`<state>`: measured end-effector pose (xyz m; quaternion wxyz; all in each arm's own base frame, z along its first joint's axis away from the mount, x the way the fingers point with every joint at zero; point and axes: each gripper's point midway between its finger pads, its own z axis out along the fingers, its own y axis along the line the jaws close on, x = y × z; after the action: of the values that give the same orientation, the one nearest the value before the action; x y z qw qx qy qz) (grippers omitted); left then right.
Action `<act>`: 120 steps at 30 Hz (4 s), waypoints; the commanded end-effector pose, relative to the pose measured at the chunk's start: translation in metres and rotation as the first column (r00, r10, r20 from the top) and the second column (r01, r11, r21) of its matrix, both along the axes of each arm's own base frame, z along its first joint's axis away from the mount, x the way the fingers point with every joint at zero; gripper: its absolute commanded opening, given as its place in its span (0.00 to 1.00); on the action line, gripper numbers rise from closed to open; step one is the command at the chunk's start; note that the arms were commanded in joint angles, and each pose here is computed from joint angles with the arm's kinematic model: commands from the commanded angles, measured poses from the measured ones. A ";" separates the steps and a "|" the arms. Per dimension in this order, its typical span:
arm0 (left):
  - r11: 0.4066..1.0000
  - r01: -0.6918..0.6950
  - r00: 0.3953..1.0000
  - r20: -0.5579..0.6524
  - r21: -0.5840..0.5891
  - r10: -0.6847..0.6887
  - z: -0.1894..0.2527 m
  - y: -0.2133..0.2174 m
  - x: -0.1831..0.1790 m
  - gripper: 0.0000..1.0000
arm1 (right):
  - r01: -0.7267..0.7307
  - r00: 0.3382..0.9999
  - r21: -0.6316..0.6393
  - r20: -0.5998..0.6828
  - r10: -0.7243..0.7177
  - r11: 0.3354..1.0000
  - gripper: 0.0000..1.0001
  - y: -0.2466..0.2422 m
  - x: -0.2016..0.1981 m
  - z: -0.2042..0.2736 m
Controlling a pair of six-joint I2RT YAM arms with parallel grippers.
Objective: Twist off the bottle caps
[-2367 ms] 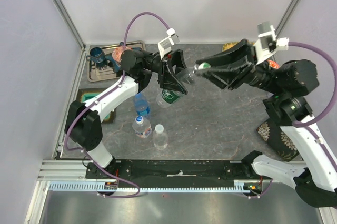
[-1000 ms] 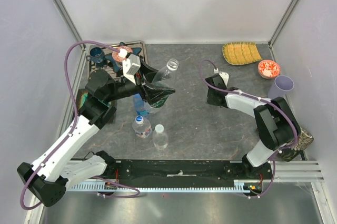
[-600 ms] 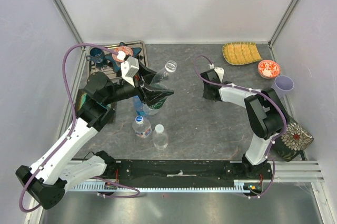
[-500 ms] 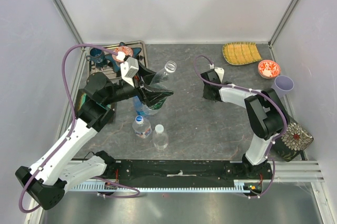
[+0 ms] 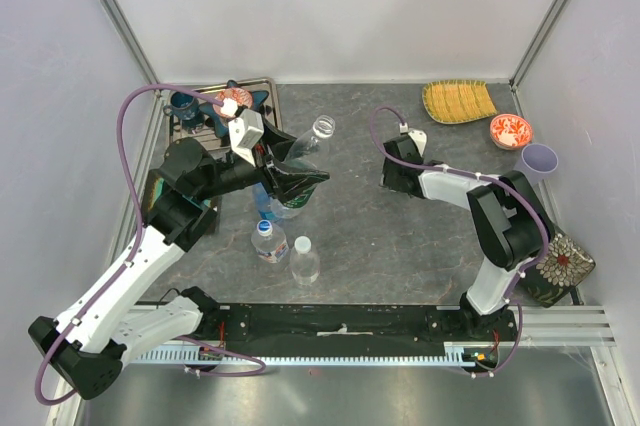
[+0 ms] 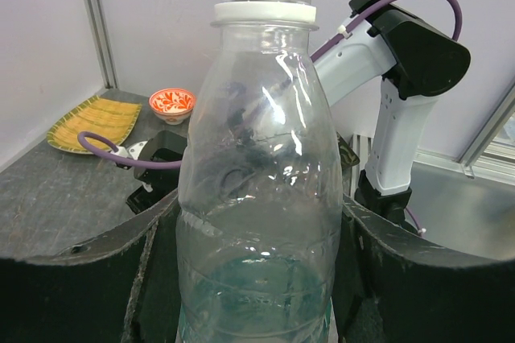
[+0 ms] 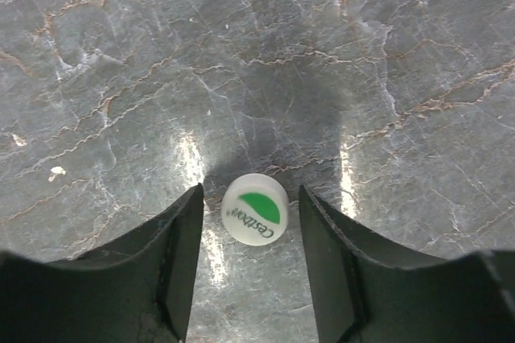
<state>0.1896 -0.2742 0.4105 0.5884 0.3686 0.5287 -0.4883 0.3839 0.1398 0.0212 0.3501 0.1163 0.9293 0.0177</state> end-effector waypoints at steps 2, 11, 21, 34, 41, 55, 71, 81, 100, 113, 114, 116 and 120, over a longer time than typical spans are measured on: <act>1.000 -0.015 0.998 0.054 -0.006 0.015 0.006 0.003 -0.002 0.18 | -0.014 0.994 -0.012 -0.111 0.013 1.000 0.61 -0.006 -0.029 -0.017; 1.000 -0.023 0.998 0.052 0.006 0.023 0.004 0.003 0.000 0.19 | 0.054 0.988 0.052 0.141 -0.061 0.997 0.77 -0.007 0.003 0.110; 0.996 0.060 0.997 0.042 0.067 -0.063 0.003 -0.014 0.006 0.22 | -0.501 0.703 0.358 0.699 0.130 0.788 0.81 0.051 -0.066 0.389; 0.955 0.258 0.964 -0.096 0.147 -0.246 -0.014 -0.060 0.013 0.24 | -0.790 0.513 0.309 0.805 0.296 0.529 0.93 0.080 -0.143 0.449; 0.948 0.270 0.960 -0.118 0.170 -0.252 -0.023 -0.078 0.017 0.24 | -0.791 0.516 0.292 0.791 0.329 0.538 0.94 0.085 -0.140 0.440; 0.961 0.213 0.976 -0.092 0.178 -0.199 -0.020 -0.080 0.028 0.24 | -0.782 0.545 0.299 0.753 0.368 0.546 0.67 0.092 -0.136 0.420; 0.981 -0.009 0.999 -0.051 0.191 0.019 -0.005 -0.060 0.051 0.99 | -0.734 0.577 0.309 0.754 0.315 0.605 0.00 0.086 -0.121 0.431; 0.883 -0.450 0.891 -0.004 0.131 0.454 0.035 0.023 0.067 1.00 | -0.068 0.736 0.223 0.670 -0.102 0.972 0.00 0.000 0.004 0.409; 0.884 -0.455 0.878 -0.112 0.107 0.466 -0.033 0.064 0.019 1.00 | 0.403 0.721 -0.159 0.662 -0.206 0.901 0.00 -0.043 0.179 0.301; 0.861 -0.480 0.863 -0.085 0.169 0.498 -0.055 0.062 0.031 1.00 | 0.376 0.758 -0.131 0.613 -0.223 0.917 0.00 -0.042 0.228 0.242; 0.860 -0.479 0.863 -0.087 0.175 0.498 -0.056 0.061 0.033 1.00 | 0.369 0.762 -0.132 0.609 -0.219 0.920 0.00 -0.039 0.229 0.239; 0.859 -0.478 0.862 -0.091 0.185 0.499 -0.059 0.059 0.034 1.00 | 0.354 0.777 -0.141 0.594 -0.207 0.924 0.00 -0.038 0.231 0.230; 0.857 -0.476 0.859 -0.102 0.197 0.501 -0.063 0.057 0.037 1.00 | 0.341 0.795 -0.139 0.570 -0.207 0.930 0.07 -0.040 0.233 0.217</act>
<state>0.2210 -0.2170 0.3411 0.6048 0.2374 0.6947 -0.3086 0.6098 0.0979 0.2290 0.6023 0.1893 0.7637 -0.1348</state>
